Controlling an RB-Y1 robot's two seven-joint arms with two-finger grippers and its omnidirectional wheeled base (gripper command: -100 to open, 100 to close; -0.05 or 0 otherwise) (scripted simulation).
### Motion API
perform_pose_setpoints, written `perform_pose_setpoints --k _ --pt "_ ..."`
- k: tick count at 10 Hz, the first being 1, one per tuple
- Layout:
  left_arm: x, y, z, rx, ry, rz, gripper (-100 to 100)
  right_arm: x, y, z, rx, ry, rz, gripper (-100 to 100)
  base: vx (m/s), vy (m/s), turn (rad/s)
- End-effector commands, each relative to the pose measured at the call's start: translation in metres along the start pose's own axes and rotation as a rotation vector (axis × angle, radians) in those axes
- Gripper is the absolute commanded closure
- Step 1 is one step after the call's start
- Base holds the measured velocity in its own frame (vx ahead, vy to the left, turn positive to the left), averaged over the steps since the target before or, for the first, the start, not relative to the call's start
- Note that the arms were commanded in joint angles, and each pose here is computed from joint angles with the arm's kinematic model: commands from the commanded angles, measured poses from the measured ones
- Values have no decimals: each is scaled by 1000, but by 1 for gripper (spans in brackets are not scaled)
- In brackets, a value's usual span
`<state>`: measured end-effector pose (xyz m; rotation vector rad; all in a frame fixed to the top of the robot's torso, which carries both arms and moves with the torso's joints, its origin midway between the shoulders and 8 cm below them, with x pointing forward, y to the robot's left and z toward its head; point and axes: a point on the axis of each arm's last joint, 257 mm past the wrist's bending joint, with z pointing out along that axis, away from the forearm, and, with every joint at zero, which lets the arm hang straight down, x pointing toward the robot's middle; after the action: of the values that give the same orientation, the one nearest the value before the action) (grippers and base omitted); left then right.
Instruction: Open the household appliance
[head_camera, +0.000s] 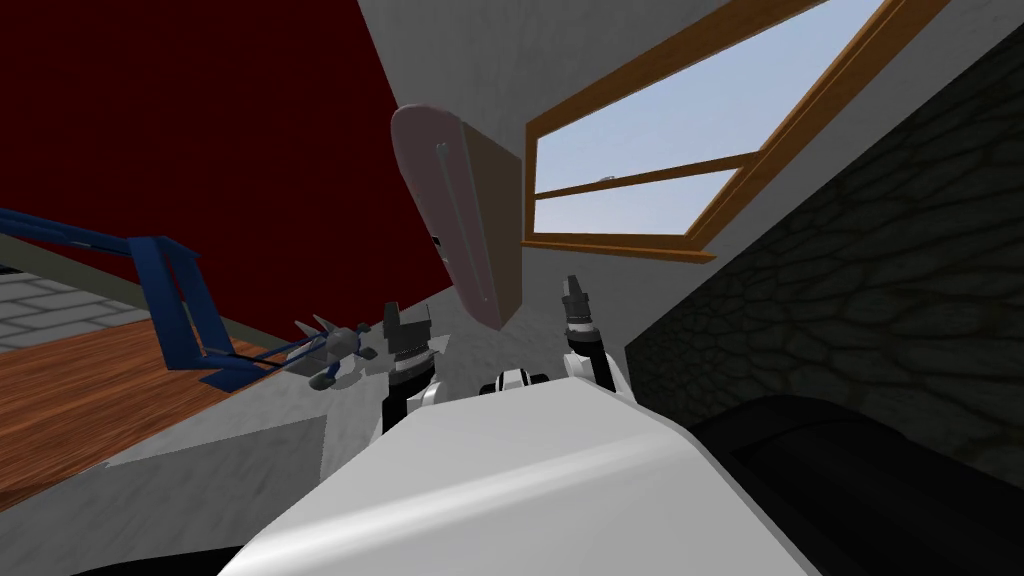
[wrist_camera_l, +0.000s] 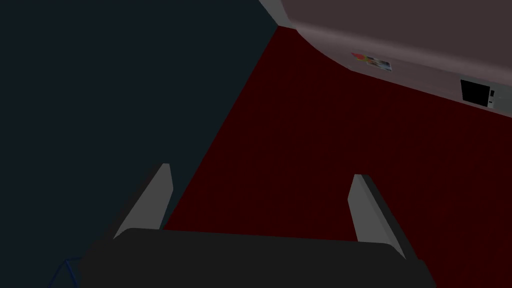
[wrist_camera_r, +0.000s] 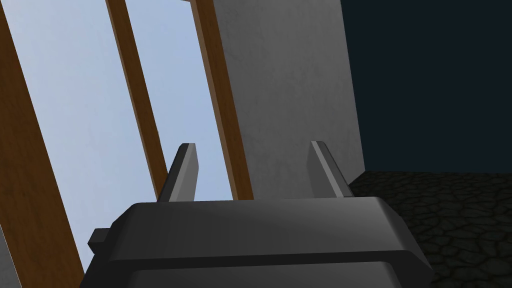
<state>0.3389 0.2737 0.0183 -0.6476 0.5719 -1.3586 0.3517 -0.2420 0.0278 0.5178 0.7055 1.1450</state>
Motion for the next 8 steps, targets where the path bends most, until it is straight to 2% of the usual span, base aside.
perform_pose_setpoints --k 1,4,7,8 --pt "3 7 -1 -17 43 7 -100 0 0 0 0 0 0 0 82 -27 18" --pt "-1 26 -4 -59 76 3 -100 0 0 0 0 0 0 0 138 -54 38" --pt "-10 47 -8 -106 67 -17 -100 0 0 0 0 0 0 0 206 -87 48" --pt "-16 58 -10 -128 52 -30 -100 0 0 0 0 0 0 0 262 -97 57"
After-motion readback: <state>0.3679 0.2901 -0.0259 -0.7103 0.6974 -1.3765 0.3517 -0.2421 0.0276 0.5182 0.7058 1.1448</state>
